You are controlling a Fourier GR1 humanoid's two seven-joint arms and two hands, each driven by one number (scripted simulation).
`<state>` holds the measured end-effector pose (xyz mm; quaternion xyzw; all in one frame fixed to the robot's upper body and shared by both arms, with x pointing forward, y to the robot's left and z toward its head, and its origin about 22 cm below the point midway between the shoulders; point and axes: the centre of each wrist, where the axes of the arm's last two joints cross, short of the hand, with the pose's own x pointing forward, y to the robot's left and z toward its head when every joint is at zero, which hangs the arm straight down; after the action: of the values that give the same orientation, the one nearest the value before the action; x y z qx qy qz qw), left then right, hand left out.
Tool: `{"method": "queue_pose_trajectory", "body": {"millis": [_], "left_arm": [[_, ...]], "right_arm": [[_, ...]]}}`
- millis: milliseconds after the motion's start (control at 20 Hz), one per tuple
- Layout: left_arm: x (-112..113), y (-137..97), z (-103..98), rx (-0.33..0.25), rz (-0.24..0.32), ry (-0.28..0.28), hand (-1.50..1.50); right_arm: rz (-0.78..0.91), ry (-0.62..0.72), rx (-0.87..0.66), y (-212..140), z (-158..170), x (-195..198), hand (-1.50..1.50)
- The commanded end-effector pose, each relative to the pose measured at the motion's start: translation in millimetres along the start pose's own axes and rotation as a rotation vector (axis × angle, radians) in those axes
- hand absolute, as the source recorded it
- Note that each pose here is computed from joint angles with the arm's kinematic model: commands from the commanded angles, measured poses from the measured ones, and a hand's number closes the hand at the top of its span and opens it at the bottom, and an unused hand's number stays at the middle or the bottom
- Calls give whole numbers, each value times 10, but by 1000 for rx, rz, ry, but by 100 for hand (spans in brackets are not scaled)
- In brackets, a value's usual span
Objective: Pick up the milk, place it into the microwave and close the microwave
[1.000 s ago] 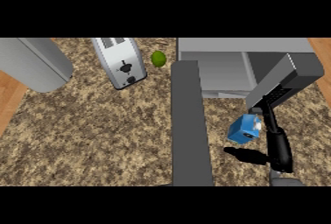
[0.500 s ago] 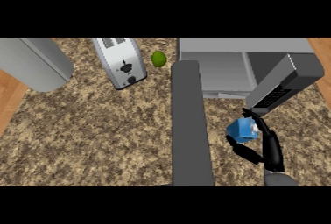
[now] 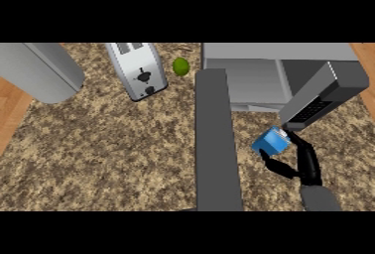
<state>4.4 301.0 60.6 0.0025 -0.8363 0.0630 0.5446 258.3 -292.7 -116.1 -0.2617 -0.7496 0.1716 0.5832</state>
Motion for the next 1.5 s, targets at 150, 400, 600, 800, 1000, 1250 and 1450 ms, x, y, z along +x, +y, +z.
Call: {"method": "queue_pose_trajectory", "body": {"millis": [150,400,600,800,1000,1250,1450], "left_arm": [[57,56,22,-31,17,-9,-150],[-31,-49,-78,-23,33,-8,-150],[71,40,18,-30,32,-1,-150],[-84,37,21,2,36,-6,-150],[-16,212,23,-4,29,4,-150],[-144,255,12,12,18,22,-150],[-153,185,155,14,37,45,-150]], "right_arm": [[41,-7,63,-113,-94,-228,150],[23,-92,142,98,-138,-214,150],[-101,-163,96,73,-209,-205,150],[-152,-241,153,317,-115,-133,150],[-292,-276,235,283,-352,-23,150],[-230,-349,218,526,-624,381,150],[-164,-323,144,287,-823,484,150]]}}
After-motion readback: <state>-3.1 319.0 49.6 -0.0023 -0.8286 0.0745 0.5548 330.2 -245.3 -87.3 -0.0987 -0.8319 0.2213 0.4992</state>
